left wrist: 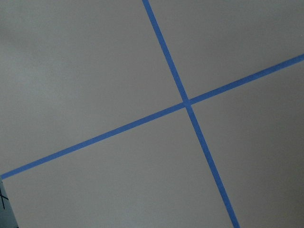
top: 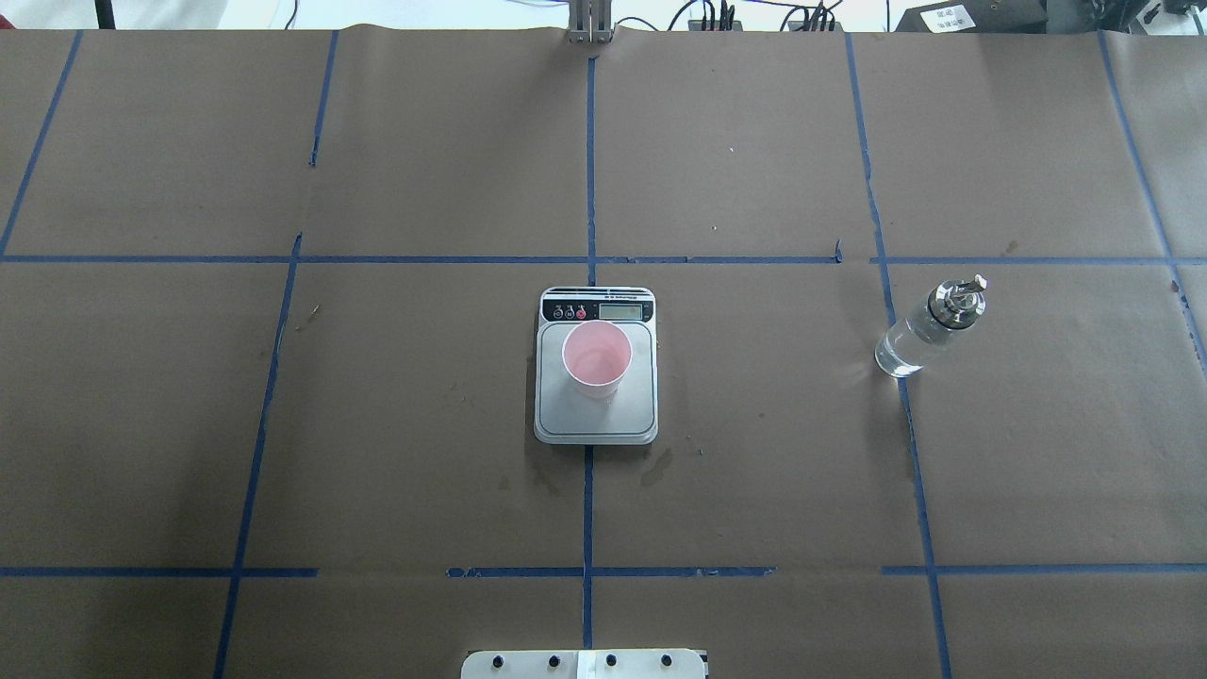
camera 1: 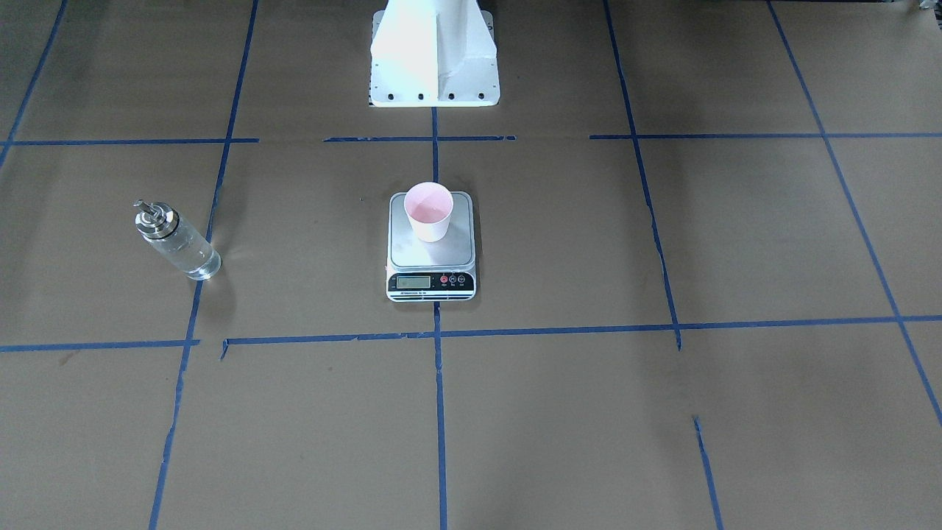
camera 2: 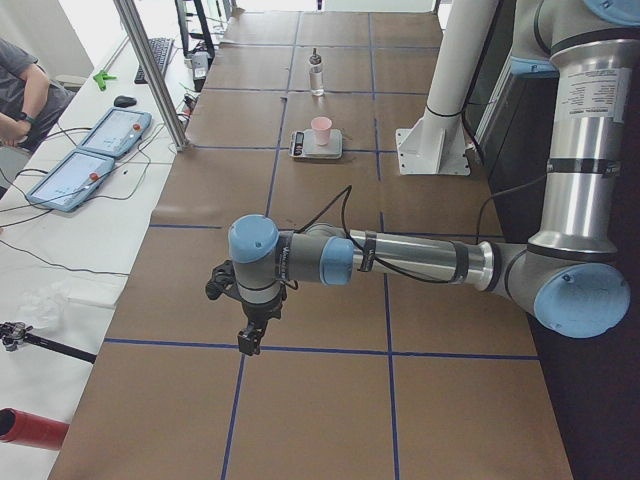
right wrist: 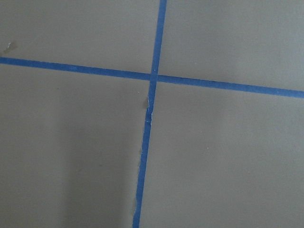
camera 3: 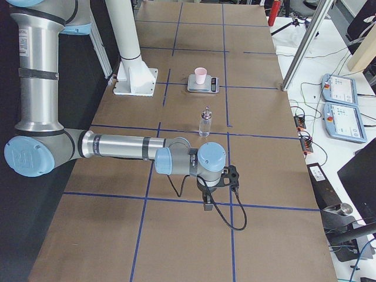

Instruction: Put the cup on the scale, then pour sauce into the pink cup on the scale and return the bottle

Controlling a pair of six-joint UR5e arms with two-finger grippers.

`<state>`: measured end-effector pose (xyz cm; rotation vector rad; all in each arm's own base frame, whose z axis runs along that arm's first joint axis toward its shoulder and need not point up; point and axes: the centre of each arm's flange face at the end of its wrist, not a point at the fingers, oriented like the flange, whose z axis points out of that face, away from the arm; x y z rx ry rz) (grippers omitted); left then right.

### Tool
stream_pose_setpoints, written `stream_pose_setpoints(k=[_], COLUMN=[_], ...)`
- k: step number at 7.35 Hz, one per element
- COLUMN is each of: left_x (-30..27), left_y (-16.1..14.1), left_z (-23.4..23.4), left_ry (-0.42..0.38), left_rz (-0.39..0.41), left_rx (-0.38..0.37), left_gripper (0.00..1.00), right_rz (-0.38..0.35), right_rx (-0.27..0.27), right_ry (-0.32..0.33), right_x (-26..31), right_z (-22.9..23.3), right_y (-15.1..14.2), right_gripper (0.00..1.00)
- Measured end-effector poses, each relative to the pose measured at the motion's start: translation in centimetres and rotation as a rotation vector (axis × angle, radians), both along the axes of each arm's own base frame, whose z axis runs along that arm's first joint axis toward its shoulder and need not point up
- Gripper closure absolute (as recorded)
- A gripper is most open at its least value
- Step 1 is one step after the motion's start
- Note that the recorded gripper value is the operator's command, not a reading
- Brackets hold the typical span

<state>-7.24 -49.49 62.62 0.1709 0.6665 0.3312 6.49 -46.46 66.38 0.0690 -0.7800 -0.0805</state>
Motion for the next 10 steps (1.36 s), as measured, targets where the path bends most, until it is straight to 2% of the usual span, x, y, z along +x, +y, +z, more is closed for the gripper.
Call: stream_pose_setpoints(k=[4,8,10], left_x=[0.4,0.4,0.4], left_y=[2.9,3.3,3.2], left_z=[2.7,3.3,2.9], left_ry=[0.045,0.046,0.057], left_rz=[-0.003,-0.007,-0.078], left_rx=[-0.059,-0.074,-0.128], left_gripper=[0.00,0.00,0.00], right_rz=[0.015,0.013,0.013], right_rx=[0.007,0.006,0.003], right_ry=[-0.029,-0.032,-0.032], right_x=[-0.2,-0.2,-0.2], right_z=[-1.3,-1.4,-1.3], right_y=[-0.7,-0.7,-0.6], right_gripper=[0.00,0.00,0.00])
